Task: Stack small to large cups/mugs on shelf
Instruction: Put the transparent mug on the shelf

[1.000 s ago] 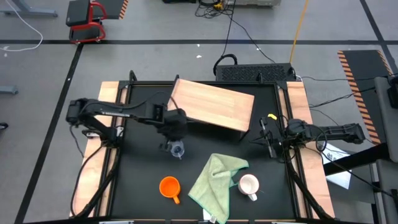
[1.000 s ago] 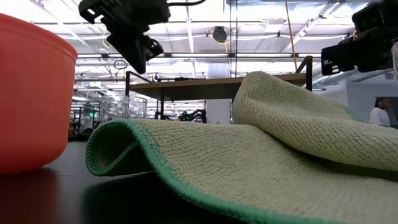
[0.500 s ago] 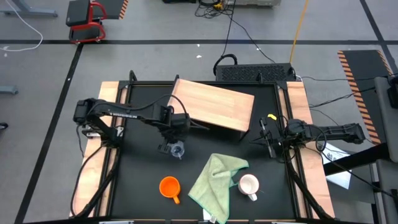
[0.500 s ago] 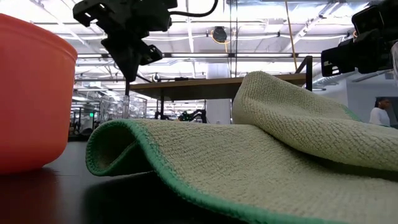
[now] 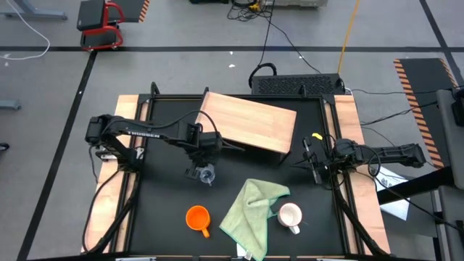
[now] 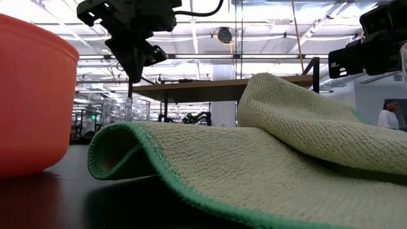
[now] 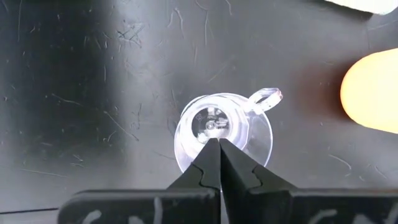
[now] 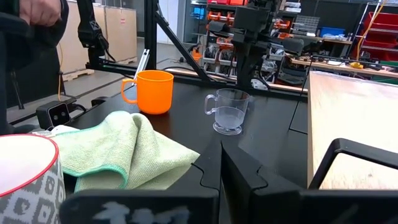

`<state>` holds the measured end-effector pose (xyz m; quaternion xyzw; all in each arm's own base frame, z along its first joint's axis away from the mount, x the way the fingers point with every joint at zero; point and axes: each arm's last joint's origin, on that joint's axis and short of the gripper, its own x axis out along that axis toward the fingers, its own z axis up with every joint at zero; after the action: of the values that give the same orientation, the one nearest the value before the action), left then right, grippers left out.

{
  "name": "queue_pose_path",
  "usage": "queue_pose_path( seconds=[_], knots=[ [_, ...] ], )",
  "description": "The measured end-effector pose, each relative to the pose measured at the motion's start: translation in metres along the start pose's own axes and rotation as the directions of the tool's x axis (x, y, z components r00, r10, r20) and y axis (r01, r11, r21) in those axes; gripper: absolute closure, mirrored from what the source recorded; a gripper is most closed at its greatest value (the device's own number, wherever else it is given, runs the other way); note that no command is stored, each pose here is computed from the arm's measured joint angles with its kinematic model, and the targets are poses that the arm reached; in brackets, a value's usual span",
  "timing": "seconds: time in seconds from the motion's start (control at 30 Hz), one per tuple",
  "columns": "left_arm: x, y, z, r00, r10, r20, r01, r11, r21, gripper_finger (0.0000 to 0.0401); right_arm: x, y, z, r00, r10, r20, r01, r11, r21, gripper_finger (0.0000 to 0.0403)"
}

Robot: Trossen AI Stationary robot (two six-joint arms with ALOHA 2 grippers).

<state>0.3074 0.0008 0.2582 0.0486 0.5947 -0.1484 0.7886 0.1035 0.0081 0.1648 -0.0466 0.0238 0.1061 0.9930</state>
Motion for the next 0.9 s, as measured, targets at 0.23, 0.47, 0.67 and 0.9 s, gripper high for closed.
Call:
queue_pose_path(
  seconds=[0.23,0.47,0.67,0.9],
  knots=[
    [0.0,-0.0001,-0.0004,1.0,-0.002,-0.004,0.001,0.999,-0.045,0.0369,0.0,0.0,0.0,1.0,0.001,0.0,-0.001,1.0,0.0,0.0403],
    [0.0,-0.0005,-0.0017,1.0,-0.005,-0.017,0.004,0.998,-0.061,0.0321,0.0,0.0001,-0.0001,1.0,0.001,-0.001,-0.001,1.0,0.0,0.0403],
    [0.0,-0.0009,-0.0029,1.0,-0.009,-0.029,0.007,0.997,-0.078,0.0275,0.0,0.0001,-0.0001,1.0,0.001,-0.001,-0.001,1.0,0.001,0.0403],
    [0.0,-0.0016,-0.0029,0.999,-0.032,-0.025,0.03,0.996,-0.08,0.0211,0.0,0.0001,-0.0001,1.0,0.001,-0.001,-0.001,1.0,0.001,0.0403]
  ],
)
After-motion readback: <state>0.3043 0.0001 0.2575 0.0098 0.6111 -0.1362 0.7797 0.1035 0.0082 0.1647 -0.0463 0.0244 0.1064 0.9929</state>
